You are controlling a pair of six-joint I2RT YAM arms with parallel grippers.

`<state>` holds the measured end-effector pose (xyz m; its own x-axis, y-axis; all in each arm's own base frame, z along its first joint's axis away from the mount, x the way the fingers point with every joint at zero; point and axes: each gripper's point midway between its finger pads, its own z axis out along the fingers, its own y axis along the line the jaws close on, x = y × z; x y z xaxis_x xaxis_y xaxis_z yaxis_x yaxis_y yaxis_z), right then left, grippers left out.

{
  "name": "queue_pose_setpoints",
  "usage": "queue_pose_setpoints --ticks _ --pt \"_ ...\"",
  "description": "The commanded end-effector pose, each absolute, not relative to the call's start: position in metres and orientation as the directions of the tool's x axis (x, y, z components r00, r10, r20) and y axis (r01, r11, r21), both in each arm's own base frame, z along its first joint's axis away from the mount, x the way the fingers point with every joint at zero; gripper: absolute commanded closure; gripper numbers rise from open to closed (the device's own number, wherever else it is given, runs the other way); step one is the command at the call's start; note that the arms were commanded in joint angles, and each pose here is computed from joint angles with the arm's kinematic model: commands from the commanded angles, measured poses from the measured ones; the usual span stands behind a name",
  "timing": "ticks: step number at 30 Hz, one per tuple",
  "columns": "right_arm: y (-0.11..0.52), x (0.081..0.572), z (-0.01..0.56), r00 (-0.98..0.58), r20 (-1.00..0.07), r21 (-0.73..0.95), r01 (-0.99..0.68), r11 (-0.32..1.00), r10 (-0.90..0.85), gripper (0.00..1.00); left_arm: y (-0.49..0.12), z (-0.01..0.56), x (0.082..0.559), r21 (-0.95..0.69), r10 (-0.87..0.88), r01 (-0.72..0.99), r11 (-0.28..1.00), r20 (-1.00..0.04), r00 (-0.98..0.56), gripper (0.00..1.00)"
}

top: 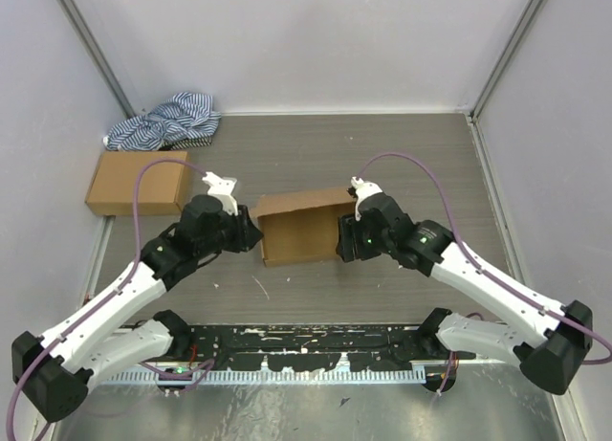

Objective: Fold the paper box

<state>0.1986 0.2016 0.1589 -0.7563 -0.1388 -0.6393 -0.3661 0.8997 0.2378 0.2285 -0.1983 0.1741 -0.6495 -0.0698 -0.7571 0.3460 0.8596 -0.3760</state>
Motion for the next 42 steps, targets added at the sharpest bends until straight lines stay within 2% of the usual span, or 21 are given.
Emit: queue_pose_setpoints --ticks 1,9,13,17,22,28,31,35,40,42 --pt "0.219 0.167 0.188 -0.751 -0.64 0.374 -0.49 0.787 -0.164 0.36 -0.187 0.162 0.201 -0.402 -0.073 0.302 0.865 -0.695 -0.715 0.59" --pt "0.22 0.161 0.235 -0.66 -0.744 0.405 -0.565 0.719 -0.1 0.37 -0.179 0.2 0.181 -0.501 -0.192 0.333 0.799 -0.737 -0.648 0.58" --pt "0.215 0.175 0.257 -0.599 -0.799 0.374 -0.556 0.742 -0.047 0.42 -0.177 0.223 0.182 -0.518 -0.24 0.355 0.778 -0.767 -0.595 0.58" --pt "0.209 0.197 0.266 -0.543 -0.84 0.325 -0.505 0.799 -0.002 0.45 -0.182 0.221 0.196 -0.507 -0.246 0.347 0.789 -0.778 -0.578 0.57" --pt "0.198 0.237 0.232 -0.549 -0.835 0.211 -0.351 0.912 -0.018 0.5 -0.199 0.199 0.221 -0.452 -0.174 0.327 0.83 -0.766 -0.619 0.58" --pt "0.204 0.271 0.18 -0.598 -0.8 0.134 -0.252 0.958 -0.045 0.58 -0.209 0.167 0.245 -0.386 -0.114 0.296 0.874 -0.754 -0.646 0.58" --pt "0.208 0.283 0.153 -0.631 -0.774 0.121 -0.223 0.967 -0.048 0.59 -0.212 0.154 0.255 -0.361 -0.096 0.291 0.886 -0.756 -0.647 0.58" --pt "0.213 0.293 0.119 -0.695 -0.715 0.104 -0.203 0.974 -0.069 0.62 -0.216 0.126 0.263 -0.311 -0.04 0.264 0.913 -0.712 -0.701 0.58" --pt "0.217 0.294 0.083 -0.76 -0.645 0.091 -0.183 0.979 -0.082 0.64 -0.2 0.084 0.266 -0.156 0.045 0.167 0.973 -0.587 -0.809 0.6" --pt "0.219 0.293 0.075 -0.772 -0.63 0.096 -0.182 0.979 -0.082 0.64 -0.2 0.075 0.268 -0.13 0.064 0.166 0.977 -0.567 -0.821 0.6"
